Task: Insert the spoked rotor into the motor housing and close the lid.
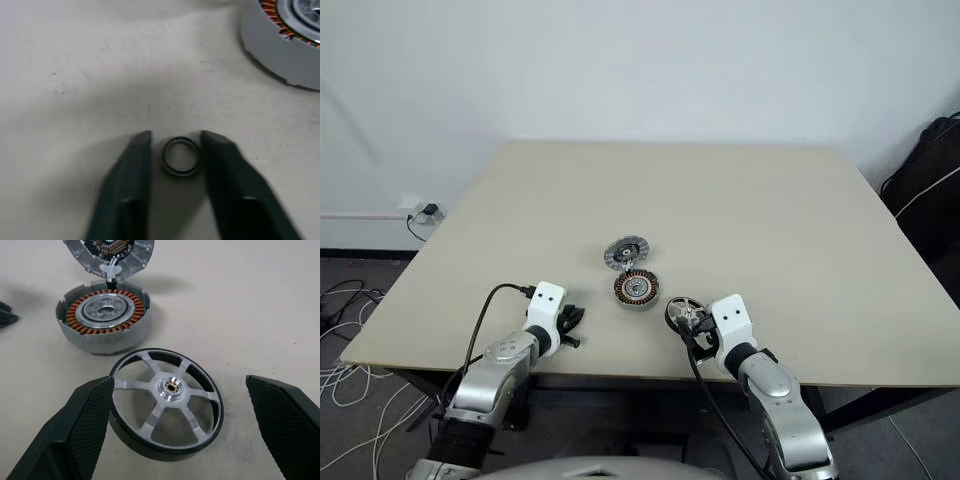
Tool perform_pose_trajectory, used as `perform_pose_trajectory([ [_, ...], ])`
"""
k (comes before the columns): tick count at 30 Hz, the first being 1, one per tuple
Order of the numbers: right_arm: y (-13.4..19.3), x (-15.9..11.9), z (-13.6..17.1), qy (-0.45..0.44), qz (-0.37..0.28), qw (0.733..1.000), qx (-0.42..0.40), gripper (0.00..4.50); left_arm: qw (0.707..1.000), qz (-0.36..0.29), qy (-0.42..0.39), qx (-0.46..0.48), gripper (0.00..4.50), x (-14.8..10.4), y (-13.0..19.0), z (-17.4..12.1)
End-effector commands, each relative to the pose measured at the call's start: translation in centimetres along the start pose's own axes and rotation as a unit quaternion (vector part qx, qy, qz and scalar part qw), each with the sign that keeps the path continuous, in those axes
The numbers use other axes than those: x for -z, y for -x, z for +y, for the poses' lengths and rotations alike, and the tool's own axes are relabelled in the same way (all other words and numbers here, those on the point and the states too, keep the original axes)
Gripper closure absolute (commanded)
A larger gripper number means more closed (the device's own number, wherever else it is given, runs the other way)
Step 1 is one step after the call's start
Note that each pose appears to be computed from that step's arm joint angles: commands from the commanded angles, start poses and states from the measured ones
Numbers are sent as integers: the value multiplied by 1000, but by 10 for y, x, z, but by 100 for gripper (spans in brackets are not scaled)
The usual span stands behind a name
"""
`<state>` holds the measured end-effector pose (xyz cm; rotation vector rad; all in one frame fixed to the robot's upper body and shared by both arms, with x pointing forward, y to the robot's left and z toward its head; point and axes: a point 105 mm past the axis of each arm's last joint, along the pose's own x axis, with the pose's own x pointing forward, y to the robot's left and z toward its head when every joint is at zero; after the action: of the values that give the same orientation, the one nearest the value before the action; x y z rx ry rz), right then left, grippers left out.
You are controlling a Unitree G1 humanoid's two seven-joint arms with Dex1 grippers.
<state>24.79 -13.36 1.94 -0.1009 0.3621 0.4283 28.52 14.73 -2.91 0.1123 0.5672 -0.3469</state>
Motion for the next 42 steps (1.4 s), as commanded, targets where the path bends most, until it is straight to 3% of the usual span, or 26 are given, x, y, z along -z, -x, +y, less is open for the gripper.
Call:
perform_pose_trajectory([
  [1,0,-13,-2,4,-27,1000,3,0,1000,18,0,3,383,7,5,-3],
  [6,-2,-14,-2,5,-27,1000,0,0,1000,-8,0,9,383,-7,9,-8],
  [16,-6,-15,0,7,-29,1000,-7,0,986,-134,-19,97,383,-80,3,-51],
  [22,-5,-14,1,5,-31,1000,-5,0,981,-150,-24,123,383,-96,-12,-68],
  [29,-5,-16,3,2,-36,999,-3,0,980,-141,-36,133,383,-102,-32,-78],
  [42,-4,-17,2,1,-41,999,3,0,985,-99,-46,136,383,-80,-51,-82],
])
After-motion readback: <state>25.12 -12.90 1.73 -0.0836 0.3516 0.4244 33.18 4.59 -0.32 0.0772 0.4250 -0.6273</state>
